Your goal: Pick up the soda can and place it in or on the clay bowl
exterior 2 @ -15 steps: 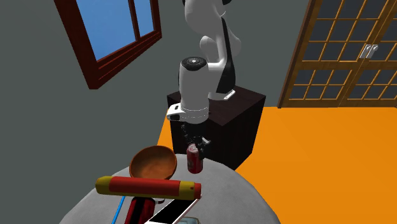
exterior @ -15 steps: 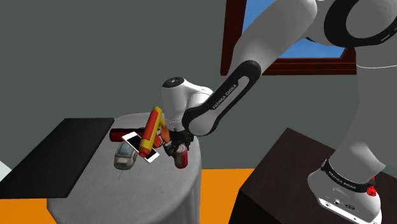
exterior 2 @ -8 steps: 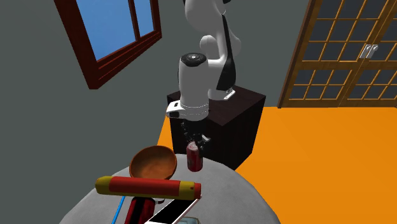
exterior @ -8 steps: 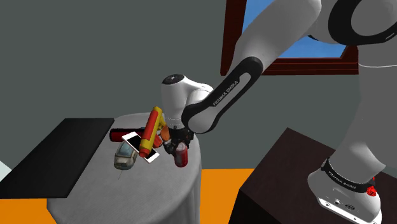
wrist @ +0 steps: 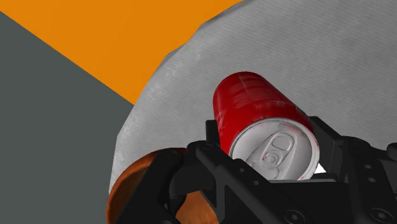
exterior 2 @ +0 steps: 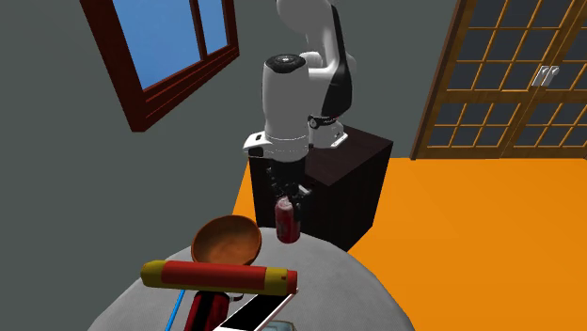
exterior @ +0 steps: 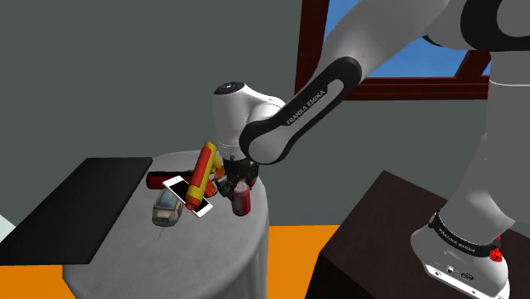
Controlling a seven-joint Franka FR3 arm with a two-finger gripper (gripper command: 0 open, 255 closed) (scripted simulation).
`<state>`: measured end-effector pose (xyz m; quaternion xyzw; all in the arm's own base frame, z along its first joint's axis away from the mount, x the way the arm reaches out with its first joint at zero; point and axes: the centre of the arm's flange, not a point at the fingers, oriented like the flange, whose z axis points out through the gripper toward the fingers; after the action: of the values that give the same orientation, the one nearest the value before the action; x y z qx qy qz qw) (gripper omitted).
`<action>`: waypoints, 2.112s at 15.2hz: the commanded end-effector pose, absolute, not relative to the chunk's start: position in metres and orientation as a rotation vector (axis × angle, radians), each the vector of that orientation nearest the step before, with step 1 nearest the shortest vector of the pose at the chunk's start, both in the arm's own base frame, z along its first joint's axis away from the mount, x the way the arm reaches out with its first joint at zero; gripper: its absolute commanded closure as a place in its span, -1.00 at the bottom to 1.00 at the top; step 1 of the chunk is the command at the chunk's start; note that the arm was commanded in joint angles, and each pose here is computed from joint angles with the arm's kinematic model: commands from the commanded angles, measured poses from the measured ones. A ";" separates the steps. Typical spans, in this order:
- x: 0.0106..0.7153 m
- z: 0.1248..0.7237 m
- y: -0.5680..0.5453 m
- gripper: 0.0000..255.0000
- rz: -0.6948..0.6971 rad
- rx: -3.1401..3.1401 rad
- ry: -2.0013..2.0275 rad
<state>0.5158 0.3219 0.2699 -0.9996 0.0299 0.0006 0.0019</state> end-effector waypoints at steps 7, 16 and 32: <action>0.515 0.313 0.322 1.00 0.002 -3.136 0.094; 0.515 0.361 0.322 1.00 0.002 -3.136 0.094; 0.644 0.390 0.239 1.00 0.002 -3.136 0.094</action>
<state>0.6413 0.2399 0.3929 -0.9995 0.0304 0.0007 0.0018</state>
